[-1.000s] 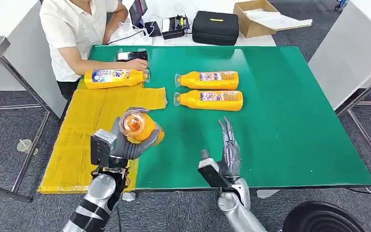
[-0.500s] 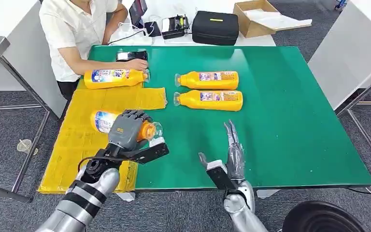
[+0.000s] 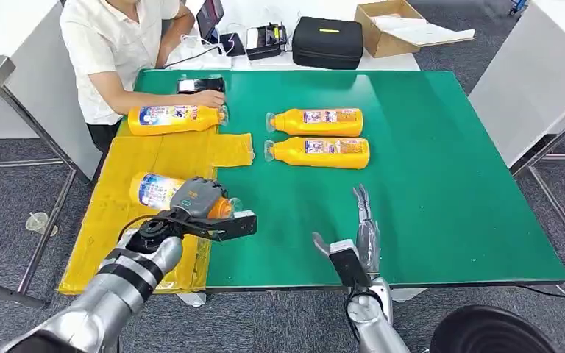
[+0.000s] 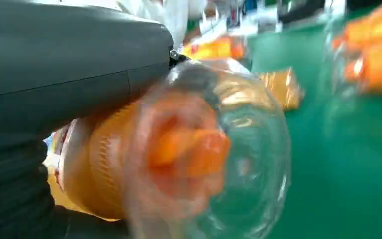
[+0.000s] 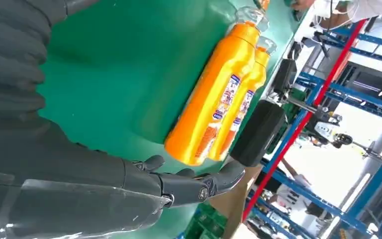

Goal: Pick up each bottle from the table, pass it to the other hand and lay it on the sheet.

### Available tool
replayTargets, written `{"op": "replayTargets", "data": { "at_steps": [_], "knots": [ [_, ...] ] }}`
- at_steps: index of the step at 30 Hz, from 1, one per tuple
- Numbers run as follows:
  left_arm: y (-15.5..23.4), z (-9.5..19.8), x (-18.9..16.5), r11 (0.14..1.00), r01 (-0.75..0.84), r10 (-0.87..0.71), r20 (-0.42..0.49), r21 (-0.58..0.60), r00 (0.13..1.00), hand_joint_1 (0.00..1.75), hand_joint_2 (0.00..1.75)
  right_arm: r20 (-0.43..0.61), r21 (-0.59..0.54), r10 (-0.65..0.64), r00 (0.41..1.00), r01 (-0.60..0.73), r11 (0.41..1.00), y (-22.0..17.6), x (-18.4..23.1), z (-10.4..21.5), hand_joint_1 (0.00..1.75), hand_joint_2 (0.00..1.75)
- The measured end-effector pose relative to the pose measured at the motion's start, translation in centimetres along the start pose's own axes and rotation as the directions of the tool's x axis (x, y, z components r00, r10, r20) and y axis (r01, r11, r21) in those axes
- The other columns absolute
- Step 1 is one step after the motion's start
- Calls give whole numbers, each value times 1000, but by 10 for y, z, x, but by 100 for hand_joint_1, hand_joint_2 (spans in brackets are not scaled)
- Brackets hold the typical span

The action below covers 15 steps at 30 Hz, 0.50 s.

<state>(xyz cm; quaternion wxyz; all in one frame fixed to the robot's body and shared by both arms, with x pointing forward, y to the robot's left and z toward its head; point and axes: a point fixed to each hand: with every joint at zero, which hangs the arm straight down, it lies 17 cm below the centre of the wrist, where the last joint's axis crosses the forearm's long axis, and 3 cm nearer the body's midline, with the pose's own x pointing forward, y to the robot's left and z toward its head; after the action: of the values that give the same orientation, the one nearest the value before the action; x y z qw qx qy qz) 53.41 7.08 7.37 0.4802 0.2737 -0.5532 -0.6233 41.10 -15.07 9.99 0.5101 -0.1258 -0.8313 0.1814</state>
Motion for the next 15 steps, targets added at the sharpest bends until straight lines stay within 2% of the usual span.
{"op": "replayTargets", "data": {
  "at_steps": [10, 11, 12, 13, 15],
  "knots": [
    [-18, -4, -9, 996, -23, 20, -40, -82, 999, 175, 175, -5, -5, -19, 1000, 19, 1000, 1, 0, -3, 0, 175],
    [-19, -4, -10, 996, -35, 31, -49, -86, 998, 73, 175, -6, -6, -24, 1000, 24, 1000, 1, 0, -4, 0, 175],
    [-20, -4, -13, 995, -49, 44, -59, -90, 997, 5, 175, -8, -8, -31, 999, 31, 1000, 1, 0, -4, 0, 175],
    [-20, -5, -15, 994, -65, 59, -69, -88, 996, 0, 175, -10, -10, -39, 999, 38, 999, 0, 0, -6, 0, 175],
    [-20, -5, -19, 992, -95, 88, -87, -79, 992, 0, 175, -11, -13, -43, 999, 43, 999, 0, -1, -8, 0, 175]
  ]
}}
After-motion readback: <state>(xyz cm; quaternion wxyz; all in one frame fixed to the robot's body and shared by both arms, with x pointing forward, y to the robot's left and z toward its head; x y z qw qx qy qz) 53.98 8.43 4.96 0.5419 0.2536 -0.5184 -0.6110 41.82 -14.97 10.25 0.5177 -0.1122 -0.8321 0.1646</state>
